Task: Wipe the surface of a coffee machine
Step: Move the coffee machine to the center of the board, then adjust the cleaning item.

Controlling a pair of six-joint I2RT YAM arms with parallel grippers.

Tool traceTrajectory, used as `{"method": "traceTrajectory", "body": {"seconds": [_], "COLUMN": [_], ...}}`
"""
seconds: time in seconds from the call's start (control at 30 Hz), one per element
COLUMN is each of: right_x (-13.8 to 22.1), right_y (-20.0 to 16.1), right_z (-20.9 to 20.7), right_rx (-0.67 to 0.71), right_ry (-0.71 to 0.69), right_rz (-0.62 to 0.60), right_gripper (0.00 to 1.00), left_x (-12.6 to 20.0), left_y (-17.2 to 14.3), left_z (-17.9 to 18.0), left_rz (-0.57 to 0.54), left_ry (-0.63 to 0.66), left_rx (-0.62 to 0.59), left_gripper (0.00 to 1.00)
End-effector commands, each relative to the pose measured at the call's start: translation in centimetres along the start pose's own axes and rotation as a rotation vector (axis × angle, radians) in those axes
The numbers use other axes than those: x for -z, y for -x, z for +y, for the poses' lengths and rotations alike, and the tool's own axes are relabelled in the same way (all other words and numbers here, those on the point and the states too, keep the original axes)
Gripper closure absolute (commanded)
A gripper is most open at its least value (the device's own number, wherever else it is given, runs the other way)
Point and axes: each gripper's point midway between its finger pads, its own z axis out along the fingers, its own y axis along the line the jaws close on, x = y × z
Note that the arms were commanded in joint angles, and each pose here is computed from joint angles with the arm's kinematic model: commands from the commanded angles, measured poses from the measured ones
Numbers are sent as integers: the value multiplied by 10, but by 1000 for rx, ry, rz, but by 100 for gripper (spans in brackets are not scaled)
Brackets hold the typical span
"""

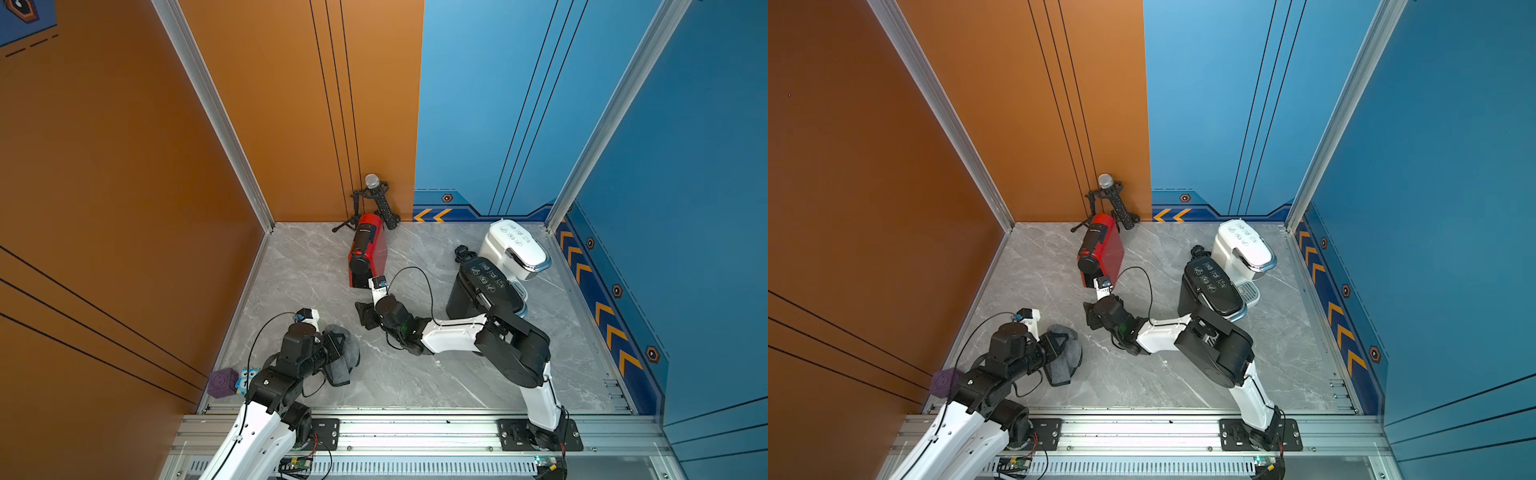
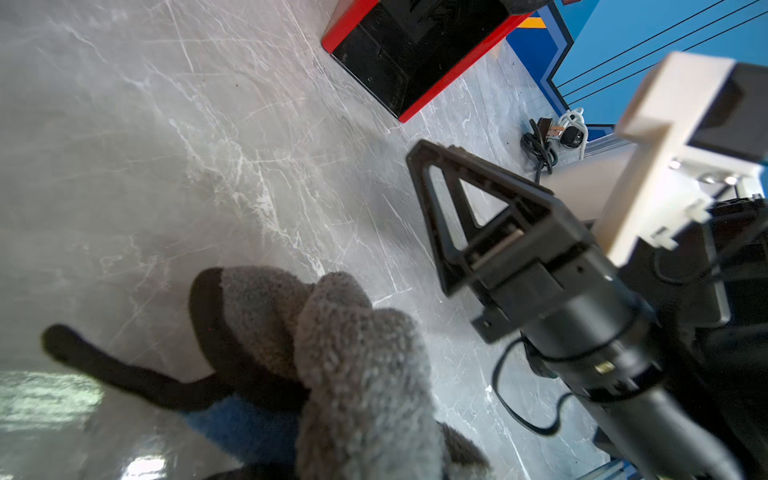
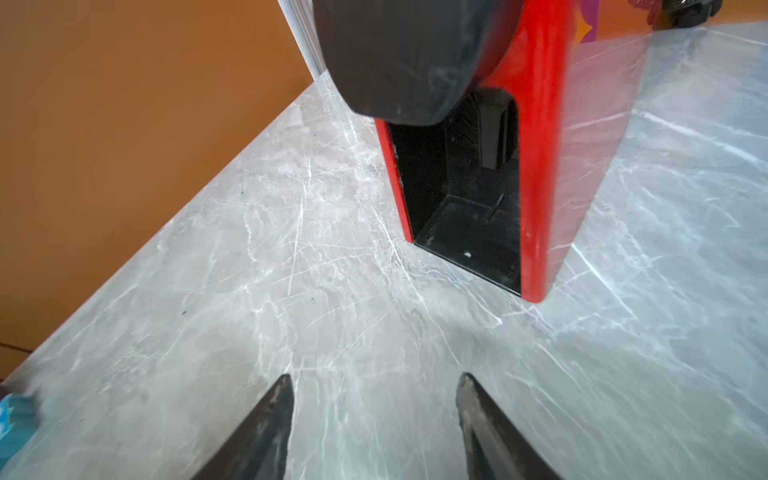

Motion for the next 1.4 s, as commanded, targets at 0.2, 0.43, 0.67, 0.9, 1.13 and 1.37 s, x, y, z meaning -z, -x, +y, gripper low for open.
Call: {"method": "traceTrajectory", "body": {"seconds": [0.2,0.43,0.67,0.9,1.13,1.37], "right_x": [107,177,211,228,225,222], "right_y": [8,4,2,11,11,47], "right_z": [25,47,25,22,3,-21], "right_rx": [-123,-124,-95,-56,41,37], "right_ry": [244,447,441,466,363,261], "right_rz": [194,288,264,241,232,99], "right_gripper": [20,9,2,0,0,1], "left_x": [11,20,11,3,10,10], "left_y": [4,6,-7,-17,-18,-29], "left_z": [-34,-80,-149,-221,-268,-272], "left_rz": [21,47,121,201,248,304], "left_ry": [-72,-131,-296,-483,-591,-595], "left_rx": [-41,-85,-111,-106,-87,-67], "left_gripper": [97,98,99,99,100,100]}}
